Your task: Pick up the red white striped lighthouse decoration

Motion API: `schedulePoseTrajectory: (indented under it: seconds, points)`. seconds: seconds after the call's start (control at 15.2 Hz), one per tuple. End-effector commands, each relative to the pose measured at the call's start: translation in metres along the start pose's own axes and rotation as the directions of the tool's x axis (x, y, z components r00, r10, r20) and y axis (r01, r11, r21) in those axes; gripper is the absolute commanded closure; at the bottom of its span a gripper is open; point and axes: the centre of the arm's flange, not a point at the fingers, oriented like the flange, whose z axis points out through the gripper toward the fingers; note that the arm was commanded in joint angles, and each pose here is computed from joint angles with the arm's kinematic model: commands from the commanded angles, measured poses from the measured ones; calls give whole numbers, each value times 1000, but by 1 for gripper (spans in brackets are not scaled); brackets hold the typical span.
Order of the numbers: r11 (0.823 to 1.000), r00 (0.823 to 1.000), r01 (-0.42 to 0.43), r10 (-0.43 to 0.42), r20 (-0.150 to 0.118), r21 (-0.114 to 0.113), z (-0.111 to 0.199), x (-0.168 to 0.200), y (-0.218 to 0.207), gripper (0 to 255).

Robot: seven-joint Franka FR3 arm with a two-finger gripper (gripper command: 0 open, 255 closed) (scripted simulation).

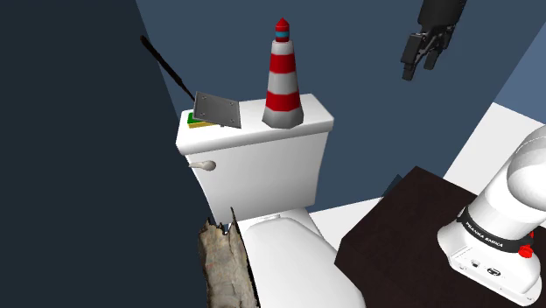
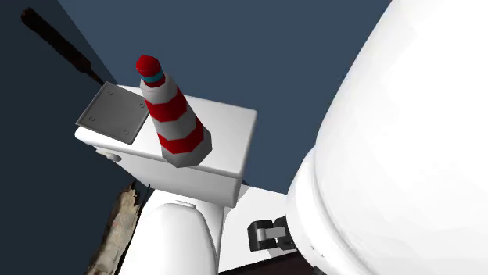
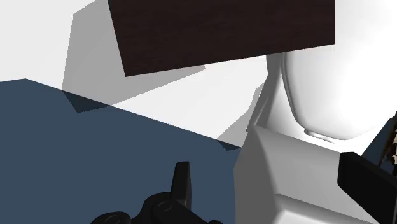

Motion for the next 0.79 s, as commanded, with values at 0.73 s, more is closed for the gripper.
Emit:
schedulePoseTrajectory:
  seconds: [0.73]
  points:
    - [995,998,-63,64,-15,76,-45,103,-77,0]
